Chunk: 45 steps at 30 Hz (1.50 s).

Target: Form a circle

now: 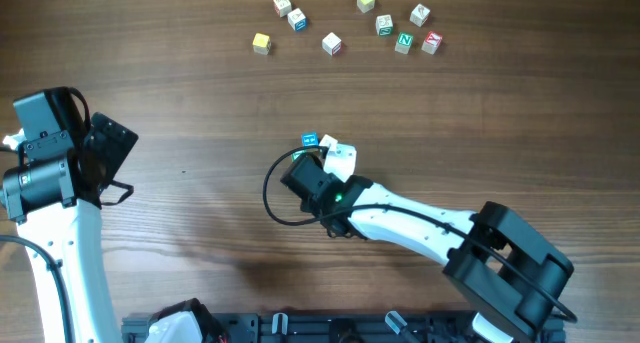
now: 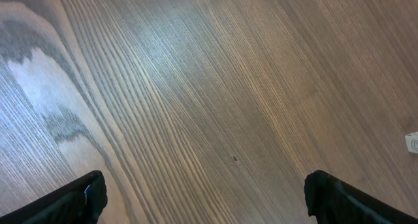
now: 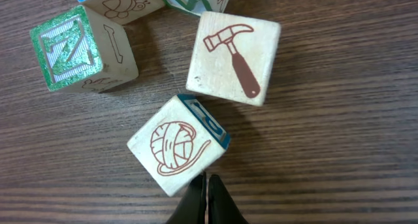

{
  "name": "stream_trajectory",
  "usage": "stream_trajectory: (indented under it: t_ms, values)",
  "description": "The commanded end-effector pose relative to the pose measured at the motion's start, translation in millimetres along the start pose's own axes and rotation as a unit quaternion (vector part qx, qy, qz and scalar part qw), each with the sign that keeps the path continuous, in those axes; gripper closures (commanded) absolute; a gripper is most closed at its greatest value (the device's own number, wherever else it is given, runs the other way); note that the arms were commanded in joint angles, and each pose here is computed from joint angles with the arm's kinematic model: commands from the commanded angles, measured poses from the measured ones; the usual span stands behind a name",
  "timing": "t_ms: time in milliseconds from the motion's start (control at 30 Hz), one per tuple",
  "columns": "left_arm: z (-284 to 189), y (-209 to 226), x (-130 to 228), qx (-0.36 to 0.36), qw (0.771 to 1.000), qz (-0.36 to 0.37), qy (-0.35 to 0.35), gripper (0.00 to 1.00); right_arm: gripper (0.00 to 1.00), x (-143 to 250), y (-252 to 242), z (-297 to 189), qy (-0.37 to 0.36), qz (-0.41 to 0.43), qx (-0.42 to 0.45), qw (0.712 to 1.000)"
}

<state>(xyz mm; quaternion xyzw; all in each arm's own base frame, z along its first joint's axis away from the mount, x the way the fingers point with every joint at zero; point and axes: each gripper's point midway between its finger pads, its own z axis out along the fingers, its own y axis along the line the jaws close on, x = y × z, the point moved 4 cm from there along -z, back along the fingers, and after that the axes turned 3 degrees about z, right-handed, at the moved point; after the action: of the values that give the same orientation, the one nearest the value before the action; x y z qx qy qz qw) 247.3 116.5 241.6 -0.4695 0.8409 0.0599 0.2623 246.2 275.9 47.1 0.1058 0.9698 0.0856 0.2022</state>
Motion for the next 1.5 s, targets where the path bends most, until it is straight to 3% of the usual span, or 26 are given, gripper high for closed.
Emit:
stream_trajectory:
  t_ms: [0,900,1167,1367,1467]
  values:
    - [-1,2,-4,-0.006,1.000,-0.010,-0.006,0.00,0.95,-5,3,3,-0.011,0.008,-0.001,1.000]
    - [-1,2,-4,-0.006,1.000,-0.010,-0.006,0.00,0.95,-12,19,2,-0.026,0.000,-0.041,0.999]
    - [-1,2,-4,-0.006,1.000,-0.010,-0.006,0.00,0.96,-2,12,1,0.006,0.000,-0.029,1.000]
    - [-1,2,-4,-0.006,1.000,-0.010,-0.006,0.00,0.96,-15,-5,-8,-0.040,0.027,0.018,0.999]
    - [-1,2,-4,-0.006,1.000,-0.010,-0.006,0.00,0.96,-20,-1,-8,-0.054,-0.014,0.011,0.998]
